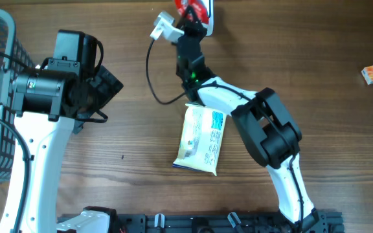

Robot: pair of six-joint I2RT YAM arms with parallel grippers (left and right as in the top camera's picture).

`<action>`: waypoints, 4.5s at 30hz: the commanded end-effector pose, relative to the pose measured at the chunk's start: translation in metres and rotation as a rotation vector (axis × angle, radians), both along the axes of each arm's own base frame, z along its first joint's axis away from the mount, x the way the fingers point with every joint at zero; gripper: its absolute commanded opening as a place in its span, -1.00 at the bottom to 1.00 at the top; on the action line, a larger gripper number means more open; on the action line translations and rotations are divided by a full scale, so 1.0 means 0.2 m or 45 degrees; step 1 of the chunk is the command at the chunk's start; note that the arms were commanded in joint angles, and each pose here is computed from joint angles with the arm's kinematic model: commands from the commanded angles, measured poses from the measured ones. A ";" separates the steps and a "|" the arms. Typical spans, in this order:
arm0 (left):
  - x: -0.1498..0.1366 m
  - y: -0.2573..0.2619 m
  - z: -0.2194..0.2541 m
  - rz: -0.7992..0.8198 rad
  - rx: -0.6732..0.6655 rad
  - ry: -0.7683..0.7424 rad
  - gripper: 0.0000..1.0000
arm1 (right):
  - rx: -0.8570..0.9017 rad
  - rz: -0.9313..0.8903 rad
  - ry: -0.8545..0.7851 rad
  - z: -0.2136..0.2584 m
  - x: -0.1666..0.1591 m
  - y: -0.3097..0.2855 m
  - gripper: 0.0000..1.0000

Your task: Scan the item barcode

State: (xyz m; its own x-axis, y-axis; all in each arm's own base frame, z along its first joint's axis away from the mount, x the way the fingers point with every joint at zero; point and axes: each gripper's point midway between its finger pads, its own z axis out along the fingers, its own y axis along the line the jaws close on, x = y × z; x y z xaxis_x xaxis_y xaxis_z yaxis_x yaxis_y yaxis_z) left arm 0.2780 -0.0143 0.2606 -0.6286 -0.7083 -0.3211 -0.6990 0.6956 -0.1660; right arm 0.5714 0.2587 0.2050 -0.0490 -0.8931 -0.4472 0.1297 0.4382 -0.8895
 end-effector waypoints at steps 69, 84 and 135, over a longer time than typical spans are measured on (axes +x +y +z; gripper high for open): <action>0.01 0.01 0.00 0.004 -0.001 -0.003 1.00 | 1.739 -0.438 1.922 -0.46 -1.17 -0.62 1.00; 0.01 0.01 0.00 0.004 -0.001 -0.003 1.00 | 1.939 -0.380 2.222 -0.81 -1.54 -0.16 -0.91; 0.01 0.01 0.00 0.004 -0.001 -0.003 1.00 | 1.258 -0.953 2.270 -0.91 -1.98 -0.41 -0.92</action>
